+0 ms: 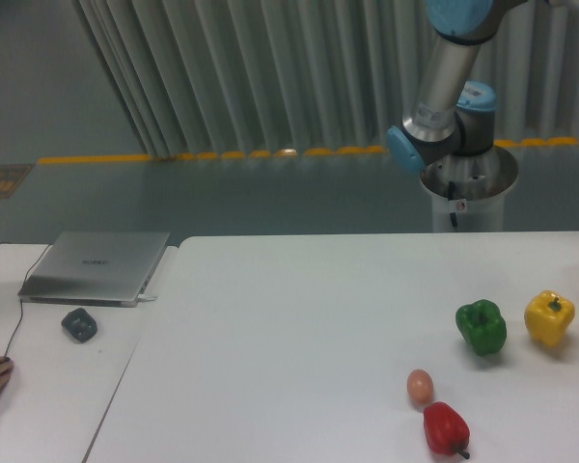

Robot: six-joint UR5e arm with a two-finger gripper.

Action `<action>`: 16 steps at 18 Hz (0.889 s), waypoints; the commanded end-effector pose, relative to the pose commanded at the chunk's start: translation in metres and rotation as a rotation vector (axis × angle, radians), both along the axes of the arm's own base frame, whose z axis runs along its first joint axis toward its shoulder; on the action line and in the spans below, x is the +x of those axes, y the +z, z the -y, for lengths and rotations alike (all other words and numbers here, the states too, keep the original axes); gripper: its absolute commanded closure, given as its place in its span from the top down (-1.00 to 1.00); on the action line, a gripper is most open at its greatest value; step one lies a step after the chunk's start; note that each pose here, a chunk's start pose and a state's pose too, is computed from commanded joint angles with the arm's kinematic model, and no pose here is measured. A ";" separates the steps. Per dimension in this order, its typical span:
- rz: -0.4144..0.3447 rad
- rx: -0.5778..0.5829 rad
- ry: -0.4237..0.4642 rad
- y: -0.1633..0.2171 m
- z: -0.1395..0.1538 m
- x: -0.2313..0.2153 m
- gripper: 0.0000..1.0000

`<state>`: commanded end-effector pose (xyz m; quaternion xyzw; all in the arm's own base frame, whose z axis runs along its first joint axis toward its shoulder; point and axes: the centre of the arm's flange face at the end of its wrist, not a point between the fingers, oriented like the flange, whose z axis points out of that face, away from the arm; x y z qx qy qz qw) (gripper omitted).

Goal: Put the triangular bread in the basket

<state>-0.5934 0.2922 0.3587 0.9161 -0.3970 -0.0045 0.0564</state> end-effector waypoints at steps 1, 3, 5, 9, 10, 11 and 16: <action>-0.005 0.003 0.002 -0.001 0.000 -0.002 -0.19; -0.011 0.005 0.014 -0.005 0.000 -0.001 1.00; -0.028 0.010 0.014 -0.006 -0.003 0.002 1.00; -0.021 0.072 0.028 -0.002 -0.009 0.004 1.00; -0.023 0.088 0.057 0.001 -0.013 0.005 1.00; -0.025 0.099 0.083 0.004 -0.019 0.009 1.00; -0.049 0.114 0.084 0.021 -0.059 0.035 1.00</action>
